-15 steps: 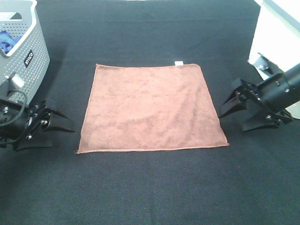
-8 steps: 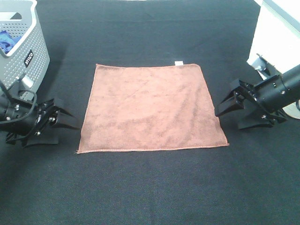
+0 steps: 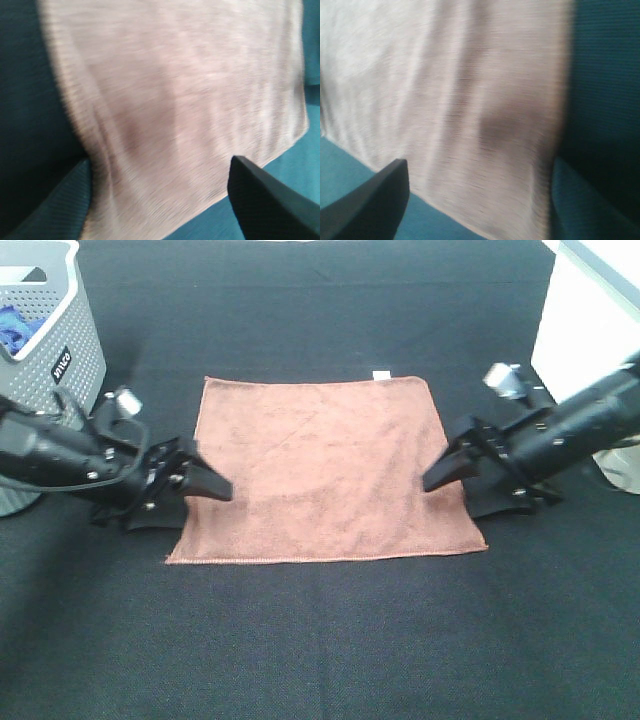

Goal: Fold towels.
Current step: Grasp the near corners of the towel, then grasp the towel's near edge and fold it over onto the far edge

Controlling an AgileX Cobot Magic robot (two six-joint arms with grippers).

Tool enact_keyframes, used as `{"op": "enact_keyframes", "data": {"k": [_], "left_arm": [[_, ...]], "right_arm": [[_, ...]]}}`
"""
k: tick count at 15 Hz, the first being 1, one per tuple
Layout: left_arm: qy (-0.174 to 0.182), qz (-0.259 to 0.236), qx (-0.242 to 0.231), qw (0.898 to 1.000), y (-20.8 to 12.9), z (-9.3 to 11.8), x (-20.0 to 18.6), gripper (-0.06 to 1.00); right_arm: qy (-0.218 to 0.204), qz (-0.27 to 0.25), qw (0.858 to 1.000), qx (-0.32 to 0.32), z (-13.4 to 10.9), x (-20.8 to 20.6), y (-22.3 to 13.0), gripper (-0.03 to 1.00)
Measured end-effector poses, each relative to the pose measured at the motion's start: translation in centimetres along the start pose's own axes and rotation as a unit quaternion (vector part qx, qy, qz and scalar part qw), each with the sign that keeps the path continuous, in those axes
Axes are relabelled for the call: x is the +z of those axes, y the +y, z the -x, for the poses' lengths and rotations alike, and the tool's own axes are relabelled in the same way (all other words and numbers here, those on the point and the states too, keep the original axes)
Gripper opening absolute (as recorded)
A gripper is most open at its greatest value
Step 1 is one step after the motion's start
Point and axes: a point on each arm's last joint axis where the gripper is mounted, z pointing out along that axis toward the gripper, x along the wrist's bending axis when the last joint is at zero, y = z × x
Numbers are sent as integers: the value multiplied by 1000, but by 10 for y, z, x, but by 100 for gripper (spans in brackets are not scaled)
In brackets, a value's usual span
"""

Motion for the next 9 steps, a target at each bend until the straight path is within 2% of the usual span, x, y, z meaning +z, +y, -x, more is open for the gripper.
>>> {"op": "enact_keyframes", "data": {"k": [2, 4, 6, 7, 8, 9], "left_arm": [[-14, -4, 0, 1000, 4, 5, 10, 71], [-15, -2, -9, 1000, 5, 5, 15, 59], [-2, -2, -13, 1000, 4, -1, 19, 24], [0, -7, -12, 1000, 2, -3, 20, 3], [0, -14, -14, 1000, 1, -3, 20, 1], [3, -23, -15, 1000, 0, -2, 19, 1]], "right_arm": [[6, -12, 1000, -13, -13, 13, 2, 72], [6, -12, 1000, 6, -14, 17, 6, 62], [-5, -15, 1000, 22, -11, 19, 9, 42], [-20, -18, 999, 35, -8, 20, 11, 16], [-23, -20, 999, 42, -8, 20, 13, 4], [-28, -22, 998, 46, -8, 19, 13, 0]]}}
